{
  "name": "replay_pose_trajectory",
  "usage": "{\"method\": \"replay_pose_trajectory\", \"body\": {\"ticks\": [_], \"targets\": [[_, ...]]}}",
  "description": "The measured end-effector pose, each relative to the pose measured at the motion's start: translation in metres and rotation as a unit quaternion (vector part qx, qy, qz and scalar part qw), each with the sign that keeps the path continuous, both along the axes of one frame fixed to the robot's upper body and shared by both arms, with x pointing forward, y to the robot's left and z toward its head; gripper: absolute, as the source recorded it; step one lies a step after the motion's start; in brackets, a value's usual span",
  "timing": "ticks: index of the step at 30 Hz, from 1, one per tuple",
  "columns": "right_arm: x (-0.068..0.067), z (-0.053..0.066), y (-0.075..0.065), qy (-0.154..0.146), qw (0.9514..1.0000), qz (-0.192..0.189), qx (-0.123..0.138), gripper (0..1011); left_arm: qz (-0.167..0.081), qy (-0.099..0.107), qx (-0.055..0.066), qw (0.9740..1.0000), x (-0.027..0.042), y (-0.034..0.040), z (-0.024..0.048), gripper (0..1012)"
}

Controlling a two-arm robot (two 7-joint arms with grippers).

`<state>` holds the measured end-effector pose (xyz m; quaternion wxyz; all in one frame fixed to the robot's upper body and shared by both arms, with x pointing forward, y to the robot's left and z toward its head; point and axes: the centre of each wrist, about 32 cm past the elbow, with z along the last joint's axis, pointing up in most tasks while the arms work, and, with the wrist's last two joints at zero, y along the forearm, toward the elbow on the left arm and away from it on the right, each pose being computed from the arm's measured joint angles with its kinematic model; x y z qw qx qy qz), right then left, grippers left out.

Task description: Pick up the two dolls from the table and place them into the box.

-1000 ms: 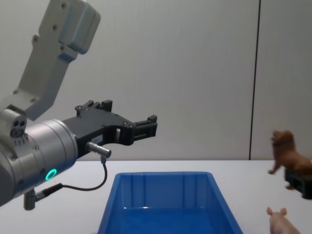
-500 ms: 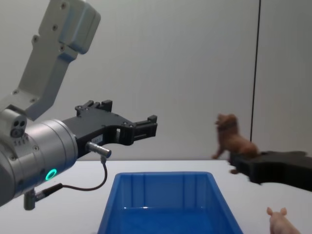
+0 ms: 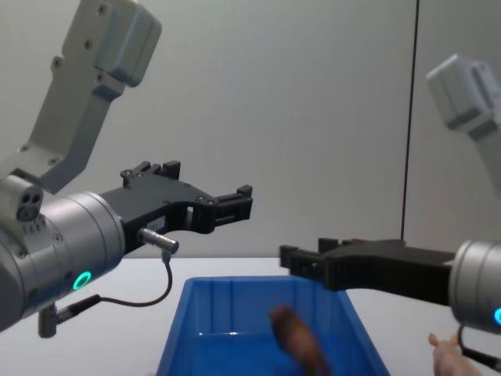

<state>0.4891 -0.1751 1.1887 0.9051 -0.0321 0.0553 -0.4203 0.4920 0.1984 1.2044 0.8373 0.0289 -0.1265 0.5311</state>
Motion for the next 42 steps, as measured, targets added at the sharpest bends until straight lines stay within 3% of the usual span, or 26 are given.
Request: {"method": "replay_pose_trajectory", "body": {"ticks": [9,16,28,42], "targets": [[0.007,-0.003,0.005,0.014,0.9999,-0.002,-0.003,825,0.0,0.0,0.0,1.0,0.0,0.0,0.0,1003],[0.006,-0.003,0.002,0.019,0.9994,-0.025,-0.011,1000,0.0,0.0,0.0,1.0,0.0,0.0,0.0,1003],[-0.009,0.001,-0.01,0.008,0.9965,-0.077,-0.029,1001,0.0,0.0,0.0,1.0,0.0,0.0,0.0,1003],[-0.038,0.001,-0.029,0.022,0.9851,-0.16,-0.059,1001,0.0,0.0,0.0,1.0,0.0,0.0,0.0,1003]]}}
